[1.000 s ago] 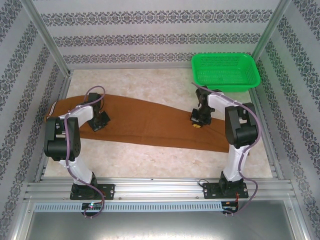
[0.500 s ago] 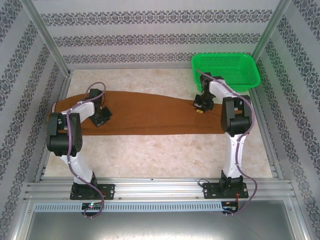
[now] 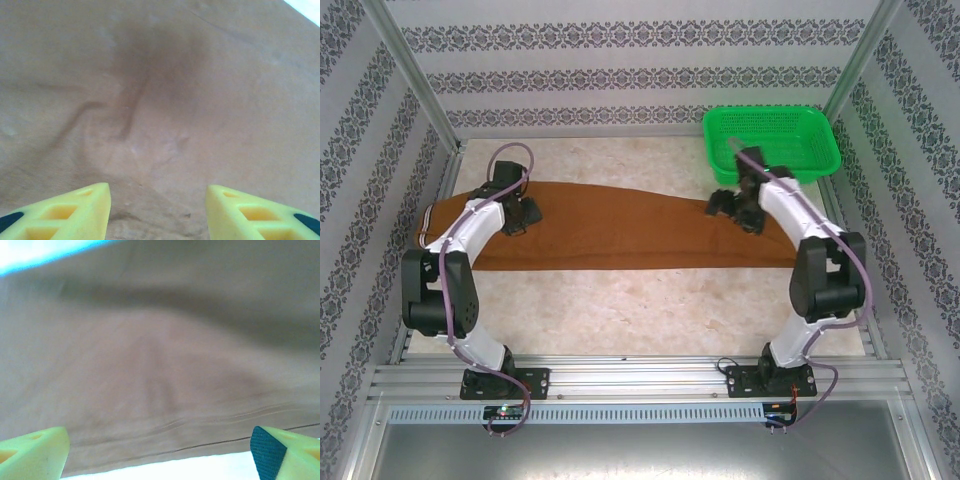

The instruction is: Roll up the long pants

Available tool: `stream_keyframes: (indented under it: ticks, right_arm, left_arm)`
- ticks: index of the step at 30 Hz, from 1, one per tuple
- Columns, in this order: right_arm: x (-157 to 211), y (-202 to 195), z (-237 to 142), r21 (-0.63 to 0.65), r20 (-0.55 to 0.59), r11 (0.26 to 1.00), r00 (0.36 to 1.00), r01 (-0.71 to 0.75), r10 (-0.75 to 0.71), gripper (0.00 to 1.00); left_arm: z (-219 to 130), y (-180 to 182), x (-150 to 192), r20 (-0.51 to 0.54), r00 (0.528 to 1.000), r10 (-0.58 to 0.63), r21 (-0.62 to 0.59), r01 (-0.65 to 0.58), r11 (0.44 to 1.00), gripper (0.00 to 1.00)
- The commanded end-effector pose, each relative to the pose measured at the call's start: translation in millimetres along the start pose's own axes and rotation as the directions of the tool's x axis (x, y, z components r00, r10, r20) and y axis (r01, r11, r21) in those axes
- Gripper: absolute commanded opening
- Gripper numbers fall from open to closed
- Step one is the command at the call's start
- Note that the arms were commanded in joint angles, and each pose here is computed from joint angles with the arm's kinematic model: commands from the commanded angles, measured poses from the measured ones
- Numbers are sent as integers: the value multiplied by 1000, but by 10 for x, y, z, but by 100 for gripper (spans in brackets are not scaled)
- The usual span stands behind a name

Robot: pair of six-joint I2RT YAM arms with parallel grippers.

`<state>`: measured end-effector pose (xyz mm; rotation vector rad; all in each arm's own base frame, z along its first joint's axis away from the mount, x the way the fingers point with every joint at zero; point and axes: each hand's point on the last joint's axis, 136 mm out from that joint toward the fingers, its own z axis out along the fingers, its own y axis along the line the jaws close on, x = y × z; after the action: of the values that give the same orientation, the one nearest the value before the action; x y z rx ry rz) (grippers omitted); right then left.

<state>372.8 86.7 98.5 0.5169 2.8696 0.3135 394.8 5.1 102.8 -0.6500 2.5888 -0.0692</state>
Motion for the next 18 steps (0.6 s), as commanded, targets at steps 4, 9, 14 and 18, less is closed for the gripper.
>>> stream_keyframes:
  ticks: [4, 9, 14, 18]
  right_arm:
    - [669, 550, 463, -76, -197, 996, 978, 48, -62, 91]
    - [745, 514, 631, -48, -215, 998, 975, 43, -52, 90]
    - [759, 390, 752, -6, -230, 999, 973, 33, -34, 88]
    - [684, 292, 793, 24, -211, 1000, 978, 14, -8, 88]
  left_arm:
    - [-9, -145, 181, -34, 997, 69, 53, -67, 996, 55]
    - [21, -152, 212, -46, 996, 78, 57, -76, 995, 53]
    - [39, -127, 230, -47, 996, 80, 49, -77, 996, 52]
    - [63, -131, 238, -51, 996, 76, 49, -73, 996, 52]
